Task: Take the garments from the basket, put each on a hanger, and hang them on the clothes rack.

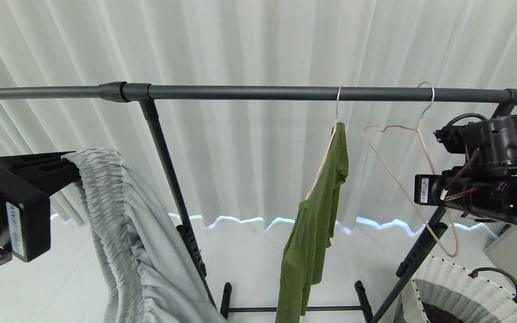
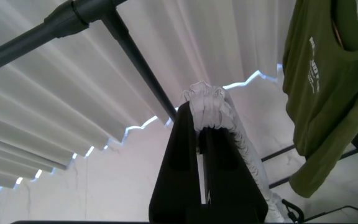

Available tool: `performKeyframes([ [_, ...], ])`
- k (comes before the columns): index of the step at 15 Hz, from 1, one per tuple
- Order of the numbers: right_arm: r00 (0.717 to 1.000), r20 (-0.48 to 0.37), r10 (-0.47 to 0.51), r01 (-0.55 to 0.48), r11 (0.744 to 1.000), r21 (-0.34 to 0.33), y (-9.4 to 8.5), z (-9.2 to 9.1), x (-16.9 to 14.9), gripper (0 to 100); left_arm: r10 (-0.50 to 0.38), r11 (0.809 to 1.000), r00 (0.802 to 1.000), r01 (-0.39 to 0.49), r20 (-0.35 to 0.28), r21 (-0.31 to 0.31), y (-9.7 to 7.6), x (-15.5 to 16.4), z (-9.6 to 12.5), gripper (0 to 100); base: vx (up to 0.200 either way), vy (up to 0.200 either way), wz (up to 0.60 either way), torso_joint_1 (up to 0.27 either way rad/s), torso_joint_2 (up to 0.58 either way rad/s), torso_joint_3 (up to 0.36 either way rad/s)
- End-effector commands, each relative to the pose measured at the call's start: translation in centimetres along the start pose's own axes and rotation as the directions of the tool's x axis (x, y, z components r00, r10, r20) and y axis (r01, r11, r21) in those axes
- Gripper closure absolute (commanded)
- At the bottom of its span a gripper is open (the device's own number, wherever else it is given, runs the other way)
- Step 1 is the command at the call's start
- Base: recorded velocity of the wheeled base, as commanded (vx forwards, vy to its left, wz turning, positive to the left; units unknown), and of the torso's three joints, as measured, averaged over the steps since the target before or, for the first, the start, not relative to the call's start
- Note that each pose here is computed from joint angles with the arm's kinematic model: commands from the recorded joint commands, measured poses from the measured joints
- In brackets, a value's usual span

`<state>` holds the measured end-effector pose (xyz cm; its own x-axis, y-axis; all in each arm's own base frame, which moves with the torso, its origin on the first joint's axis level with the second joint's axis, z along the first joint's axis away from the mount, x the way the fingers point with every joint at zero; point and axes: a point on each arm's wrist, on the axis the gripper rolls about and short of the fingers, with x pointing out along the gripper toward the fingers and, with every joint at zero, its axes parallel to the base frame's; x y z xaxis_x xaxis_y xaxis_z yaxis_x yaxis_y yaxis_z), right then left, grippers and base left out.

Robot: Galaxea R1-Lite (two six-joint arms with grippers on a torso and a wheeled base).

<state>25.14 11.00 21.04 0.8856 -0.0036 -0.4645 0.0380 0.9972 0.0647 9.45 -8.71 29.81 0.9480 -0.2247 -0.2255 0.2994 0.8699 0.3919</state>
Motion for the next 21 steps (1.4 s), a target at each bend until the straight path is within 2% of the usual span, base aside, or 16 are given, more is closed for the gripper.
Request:
performKeyframes([
  [1,0.999,0.047,0.018,-0.018,1.0,-0.001,-0.4,0.7,-1.7,100,0.001,1.0,1.0,-0.001,0.0,0.0,0.0,0.0,0.0,100,0.0,0.0,0.0,0.0,0.0,0.0],
  [6,0.991,0.125,0.039,-0.029,0.997,-0.078,-0.7,1.2,-2.9,100,0.0,1.0,1.0,0.0,-0.001,0.0,0.0,0.0,-0.1,100,0.0,0.0,0.0,0.0,0.0,0.0],
  [9,0.985,0.165,0.05,-0.027,0.99,-0.137,-1.0,0.9,-3.4,100,0.001,1.0,1.0,-0.001,0.0,0.0,0.0,-0.1,-0.1,100,0.0,0.0,0.0,0.0,0.0,0.0],
  [15,0.975,0.212,0.072,-0.039,0.987,-0.159,-2.6,0.1,-6.7,100,0.002,1.0,1.0,-0.002,-0.001,0.002,0.0,0.0,-0.1,100,0.0,0.0,0.0,0.0,0.0,0.0],
  [19,0.97,0.223,0.093,-0.055,0.984,-0.169,-3.2,-0.9,-8.2,100,0.002,1.0,1.0,-0.002,-0.001,0.031,0.0,0.0,-0.1,100,-0.2,0.0,0.0,0.008,0.0,0.002],
  [21,0.97,0.214,0.115,-0.076,0.98,-0.183,-3.3,-1.9,-8.9,100,0.002,0.999,1.0,-0.001,-0.003,0.035,0.0,0.0,-0.1,100,-0.2,0.0,0.0,-0.01,-0.01,0.005],
])
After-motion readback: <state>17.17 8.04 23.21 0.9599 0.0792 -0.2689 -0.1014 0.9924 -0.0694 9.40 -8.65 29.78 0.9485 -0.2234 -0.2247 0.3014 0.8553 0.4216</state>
